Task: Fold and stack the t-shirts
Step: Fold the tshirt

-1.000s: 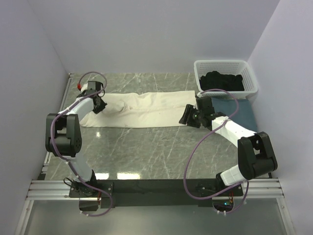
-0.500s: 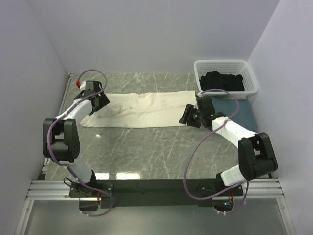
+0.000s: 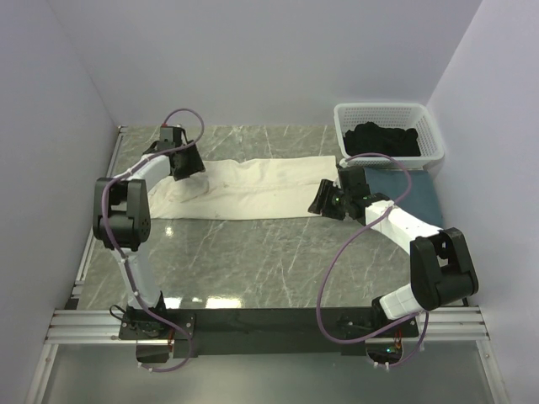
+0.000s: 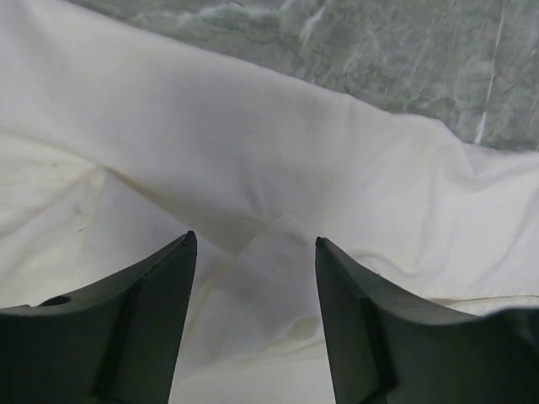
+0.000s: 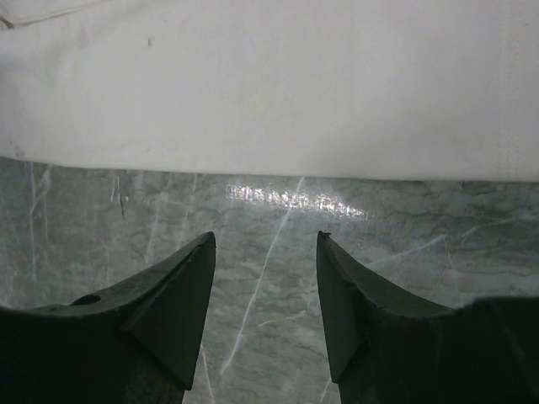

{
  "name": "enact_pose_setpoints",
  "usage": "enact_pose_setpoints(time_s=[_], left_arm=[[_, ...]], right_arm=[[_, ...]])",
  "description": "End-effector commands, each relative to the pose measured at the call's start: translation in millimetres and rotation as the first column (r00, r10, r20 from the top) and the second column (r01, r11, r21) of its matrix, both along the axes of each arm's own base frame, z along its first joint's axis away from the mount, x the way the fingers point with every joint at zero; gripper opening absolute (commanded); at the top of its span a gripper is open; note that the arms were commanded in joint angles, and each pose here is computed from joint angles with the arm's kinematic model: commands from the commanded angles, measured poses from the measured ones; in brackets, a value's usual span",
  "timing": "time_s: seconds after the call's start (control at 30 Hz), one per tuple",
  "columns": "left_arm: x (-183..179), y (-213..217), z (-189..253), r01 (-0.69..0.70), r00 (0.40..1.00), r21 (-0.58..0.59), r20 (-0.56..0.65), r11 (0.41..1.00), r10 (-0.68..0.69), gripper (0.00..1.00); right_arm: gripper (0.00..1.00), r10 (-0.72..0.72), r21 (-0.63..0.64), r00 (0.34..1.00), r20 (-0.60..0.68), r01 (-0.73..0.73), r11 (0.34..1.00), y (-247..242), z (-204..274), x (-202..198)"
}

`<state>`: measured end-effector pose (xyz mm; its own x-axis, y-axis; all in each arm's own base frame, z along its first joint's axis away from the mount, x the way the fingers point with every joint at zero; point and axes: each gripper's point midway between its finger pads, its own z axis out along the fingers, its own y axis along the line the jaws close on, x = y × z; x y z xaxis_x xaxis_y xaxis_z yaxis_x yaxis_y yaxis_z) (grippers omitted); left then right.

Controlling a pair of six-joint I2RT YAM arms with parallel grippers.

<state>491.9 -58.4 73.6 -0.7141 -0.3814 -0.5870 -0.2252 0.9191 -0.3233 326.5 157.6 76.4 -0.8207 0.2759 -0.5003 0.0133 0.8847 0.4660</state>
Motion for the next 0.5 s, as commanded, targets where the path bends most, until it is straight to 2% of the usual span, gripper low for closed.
enact_pose_setpoints(time_s=[0.0,0.27,0.43,0.47], left_arm=[[13,-18,8,0.108,0.994,-0.007,0.031,0.994,-0.107,0.63],[17,-35,-19,0.146,0.989,-0.041,-0.018,0.988,-0.147,0.52],[14,-41,-21,0.162,0.986,-0.046,-0.017,0.986,-0.163,0.36],[14,-42,-18,0.167,0.986,-0.046,-0.008,0.985,-0.168,0.29]], right_arm=[[0.58,-0.005,0.009,0.999,0.043,0.005,1.0,-2,13,3],[0.58,-0.018,0.0,0.999,0.037,0.018,1.0,-6,11,-2],[0.58,-0.022,-0.006,0.999,0.037,0.022,1.0,-8,12,-5],[0.58,-0.022,-0.004,0.999,0.036,0.022,1.0,-8,12,-5]])
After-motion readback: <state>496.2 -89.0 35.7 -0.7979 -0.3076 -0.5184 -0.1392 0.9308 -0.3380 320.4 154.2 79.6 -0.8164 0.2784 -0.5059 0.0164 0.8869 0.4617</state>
